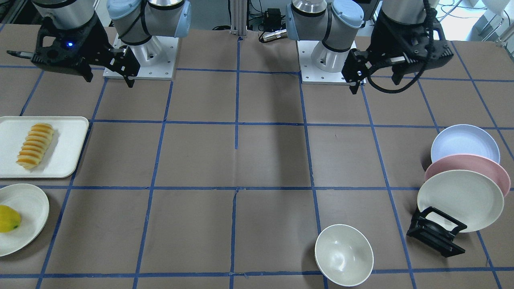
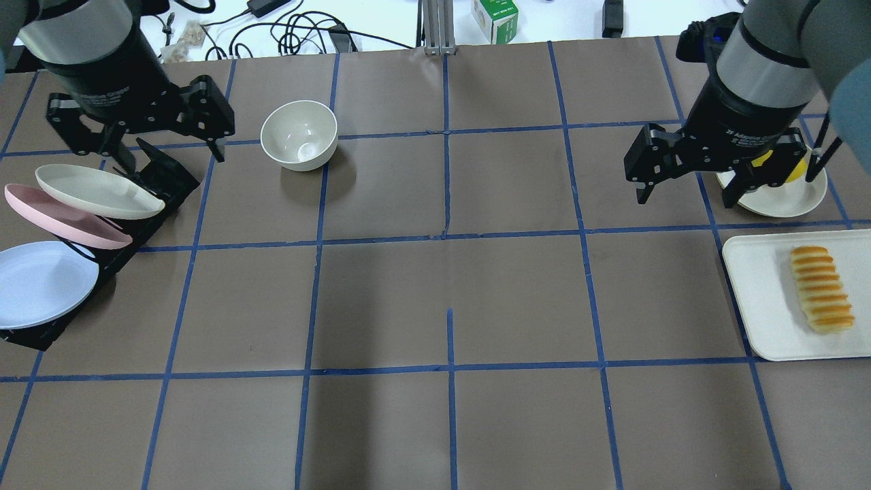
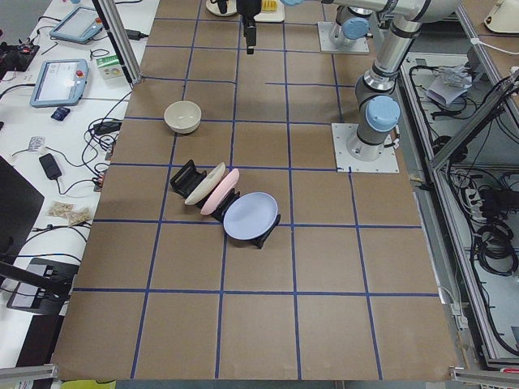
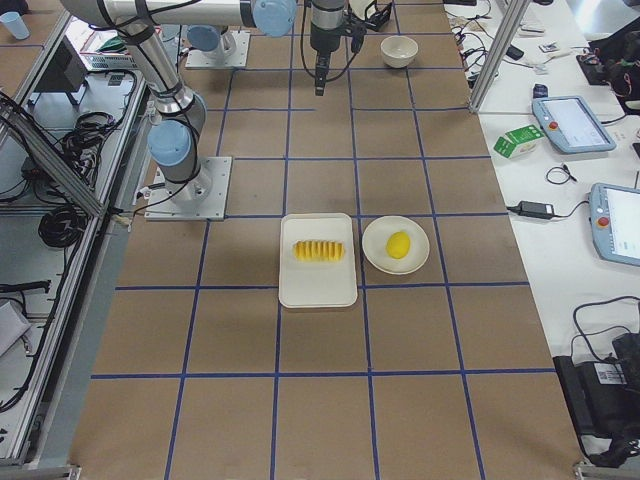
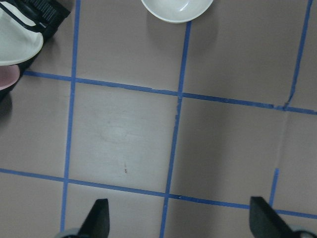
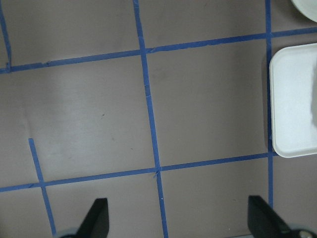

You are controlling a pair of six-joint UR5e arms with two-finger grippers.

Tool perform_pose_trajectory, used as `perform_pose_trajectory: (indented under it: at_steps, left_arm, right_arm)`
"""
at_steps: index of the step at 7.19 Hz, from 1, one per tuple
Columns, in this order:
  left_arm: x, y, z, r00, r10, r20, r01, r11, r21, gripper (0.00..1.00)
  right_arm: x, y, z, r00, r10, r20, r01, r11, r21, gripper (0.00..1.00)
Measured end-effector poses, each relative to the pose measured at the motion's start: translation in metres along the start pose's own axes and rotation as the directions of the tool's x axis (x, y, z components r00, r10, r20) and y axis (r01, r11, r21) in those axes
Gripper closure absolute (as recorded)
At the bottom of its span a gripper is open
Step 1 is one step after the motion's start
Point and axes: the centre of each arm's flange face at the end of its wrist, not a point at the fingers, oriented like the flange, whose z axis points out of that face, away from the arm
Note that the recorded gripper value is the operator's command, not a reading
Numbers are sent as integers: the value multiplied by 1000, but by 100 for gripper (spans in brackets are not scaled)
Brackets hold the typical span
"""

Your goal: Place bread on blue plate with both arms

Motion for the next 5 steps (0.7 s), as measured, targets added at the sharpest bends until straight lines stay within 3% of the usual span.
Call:
perform_pose_trajectory:
  at_steps: [2,4,5]
  left_arm:
    - [-69,-24,19,983,-164,78,166,986,-20,0]
    - [-178,-43,46,934,-342,102,349,935,-62,0]
    - [-237,-48,66,901,-426,84,432,898,-87,0]
  right_arm:
    - [47,-16,8,999,46,3,-46,999,-17,0]
    - [102,-29,33,999,31,-11,-32,997,-68,0]
    - [133,-38,49,1000,6,-6,-6,996,-91,0]
